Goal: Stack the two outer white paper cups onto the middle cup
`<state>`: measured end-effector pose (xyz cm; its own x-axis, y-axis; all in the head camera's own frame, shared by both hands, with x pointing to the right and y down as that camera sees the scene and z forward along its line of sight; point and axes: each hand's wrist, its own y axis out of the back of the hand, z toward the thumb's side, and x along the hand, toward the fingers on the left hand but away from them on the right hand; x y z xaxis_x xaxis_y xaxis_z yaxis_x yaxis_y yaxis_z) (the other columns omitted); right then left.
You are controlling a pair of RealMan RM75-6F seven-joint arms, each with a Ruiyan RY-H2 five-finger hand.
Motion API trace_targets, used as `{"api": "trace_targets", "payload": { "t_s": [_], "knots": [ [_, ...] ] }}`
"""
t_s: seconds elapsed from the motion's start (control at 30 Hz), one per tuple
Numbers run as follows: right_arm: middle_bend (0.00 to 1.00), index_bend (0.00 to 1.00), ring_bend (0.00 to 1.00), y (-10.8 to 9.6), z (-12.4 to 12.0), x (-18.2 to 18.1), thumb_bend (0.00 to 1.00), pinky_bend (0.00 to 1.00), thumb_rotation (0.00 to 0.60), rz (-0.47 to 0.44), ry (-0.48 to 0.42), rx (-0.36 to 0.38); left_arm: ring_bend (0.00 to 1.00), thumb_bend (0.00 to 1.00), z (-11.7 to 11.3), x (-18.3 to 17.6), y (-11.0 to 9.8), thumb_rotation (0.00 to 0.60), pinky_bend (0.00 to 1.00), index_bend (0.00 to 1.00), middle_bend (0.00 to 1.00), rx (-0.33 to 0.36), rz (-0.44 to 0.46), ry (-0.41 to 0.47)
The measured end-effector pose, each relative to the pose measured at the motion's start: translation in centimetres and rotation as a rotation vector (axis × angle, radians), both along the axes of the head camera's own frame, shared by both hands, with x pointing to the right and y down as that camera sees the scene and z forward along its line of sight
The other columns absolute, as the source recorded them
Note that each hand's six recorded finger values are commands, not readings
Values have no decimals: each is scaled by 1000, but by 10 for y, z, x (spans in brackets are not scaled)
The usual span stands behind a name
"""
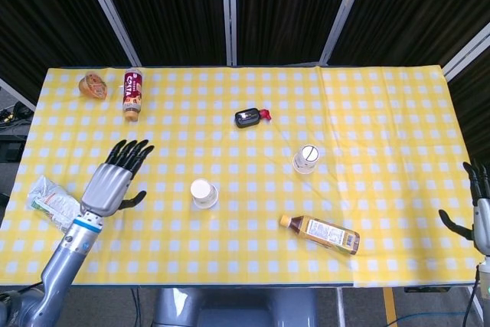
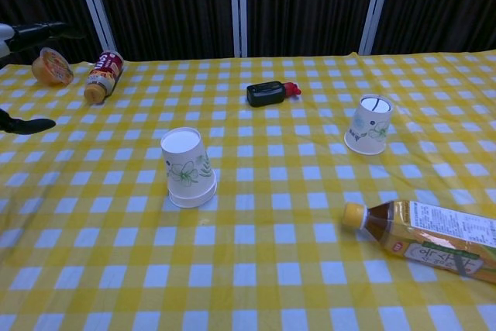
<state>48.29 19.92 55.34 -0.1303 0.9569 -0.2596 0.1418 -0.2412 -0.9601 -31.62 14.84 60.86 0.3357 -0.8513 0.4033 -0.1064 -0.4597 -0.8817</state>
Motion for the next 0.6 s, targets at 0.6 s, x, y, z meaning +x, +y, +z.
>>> {"api": "trace_targets", "payload": {
  "t_s": [0.6],
  "knots": [
    [0, 221, 0, -117, 61, -129, 146, 0, 600, -268, -35, -193, 0, 283, -21, -49, 4, 600, 0, 0, 0, 32, -109, 33]
  ]
}}
